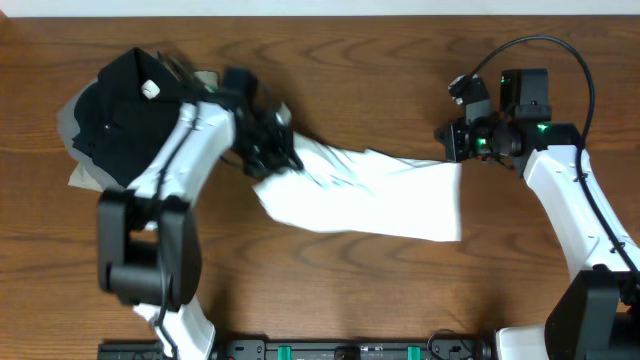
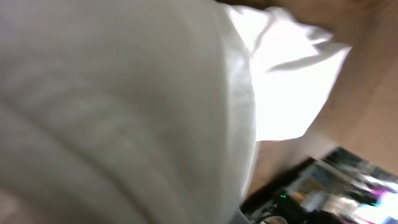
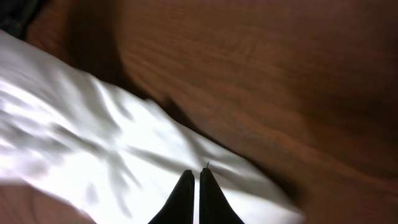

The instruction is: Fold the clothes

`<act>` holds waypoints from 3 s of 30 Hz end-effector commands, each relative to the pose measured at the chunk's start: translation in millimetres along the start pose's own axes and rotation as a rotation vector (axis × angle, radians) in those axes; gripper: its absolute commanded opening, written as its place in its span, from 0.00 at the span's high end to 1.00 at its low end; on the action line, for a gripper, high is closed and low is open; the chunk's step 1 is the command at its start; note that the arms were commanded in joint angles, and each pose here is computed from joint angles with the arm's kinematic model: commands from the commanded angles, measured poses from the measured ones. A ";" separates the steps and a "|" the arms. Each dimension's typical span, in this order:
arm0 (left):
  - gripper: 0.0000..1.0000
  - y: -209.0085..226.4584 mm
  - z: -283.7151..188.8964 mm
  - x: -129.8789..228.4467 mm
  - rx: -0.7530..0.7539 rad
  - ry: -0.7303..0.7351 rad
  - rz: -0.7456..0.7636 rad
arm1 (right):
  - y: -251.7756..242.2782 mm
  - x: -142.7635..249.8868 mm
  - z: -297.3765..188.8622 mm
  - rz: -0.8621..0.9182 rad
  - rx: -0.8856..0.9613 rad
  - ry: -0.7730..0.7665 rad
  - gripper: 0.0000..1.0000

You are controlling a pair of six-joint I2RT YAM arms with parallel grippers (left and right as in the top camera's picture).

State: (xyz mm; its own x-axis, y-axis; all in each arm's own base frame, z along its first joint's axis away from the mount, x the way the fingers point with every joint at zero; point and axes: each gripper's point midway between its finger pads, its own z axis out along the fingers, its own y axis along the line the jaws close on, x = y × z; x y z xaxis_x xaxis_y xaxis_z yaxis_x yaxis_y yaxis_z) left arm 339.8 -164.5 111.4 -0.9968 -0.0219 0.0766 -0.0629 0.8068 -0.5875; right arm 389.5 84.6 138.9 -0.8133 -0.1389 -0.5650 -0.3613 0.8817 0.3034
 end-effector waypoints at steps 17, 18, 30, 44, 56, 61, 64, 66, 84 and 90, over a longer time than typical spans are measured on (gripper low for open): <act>0.94 -85.0 62.5 29.7 -0.323 0.026 0.409 | -21.1 -6.4 -9.2 0.119 0.107 -0.032 0.93; 0.94 -86.8 70.3 32.0 -0.326 0.035 0.419 | -21.1 -6.4 -9.2 0.119 0.107 -0.032 0.93; 0.49 -129.7 130.2 35.3 -0.270 -0.015 0.581 | -28.0 3.4 -9.9 0.140 0.152 0.005 0.92; 0.47 -74.3 52.8 -18.6 -0.357 -0.132 0.394 | -3.1 49.8 23.8 0.118 0.065 0.215 0.37; 0.47 -41.5 34.0 -21.6 -0.396 -0.094 0.313 | 36.0 61.8 94.0 -0.166 -0.194 0.241 0.43; 0.47 -41.7 34.0 -22.2 -0.396 -0.095 0.324 | 60.0 70.8 89.8 -0.234 -0.310 0.258 0.49; 0.47 -41.7 34.0 -22.2 -0.396 -0.095 0.324 | 68.0 78.0 89.0 -0.261 -0.334 0.282 0.44; 0.47 -41.6 34.1 -22.2 -0.396 -0.094 0.324 | 68.9 82.6 90.3 -0.283 -0.327 0.299 0.41; 0.47 -39.2 32.7 -23.9 -0.414 -0.102 0.326 | 86.9 22.7 54.8 -0.374 -0.295 0.105 0.99; 0.47 -38.8 32.6 -24.3 -0.417 -0.103 0.328 | 103.3 17.9 54.8 -0.444 -0.367 0.061 0.99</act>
State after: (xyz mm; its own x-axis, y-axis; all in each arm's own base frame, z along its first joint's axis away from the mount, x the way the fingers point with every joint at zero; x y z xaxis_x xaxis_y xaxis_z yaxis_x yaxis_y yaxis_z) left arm 362.1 -218.3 96.6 -0.9679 0.2215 -0.1192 0.2424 0.9479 -0.2066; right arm 365.4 181.4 102.4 -0.6403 -0.4838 -0.5966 -0.7385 0.6014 0.3049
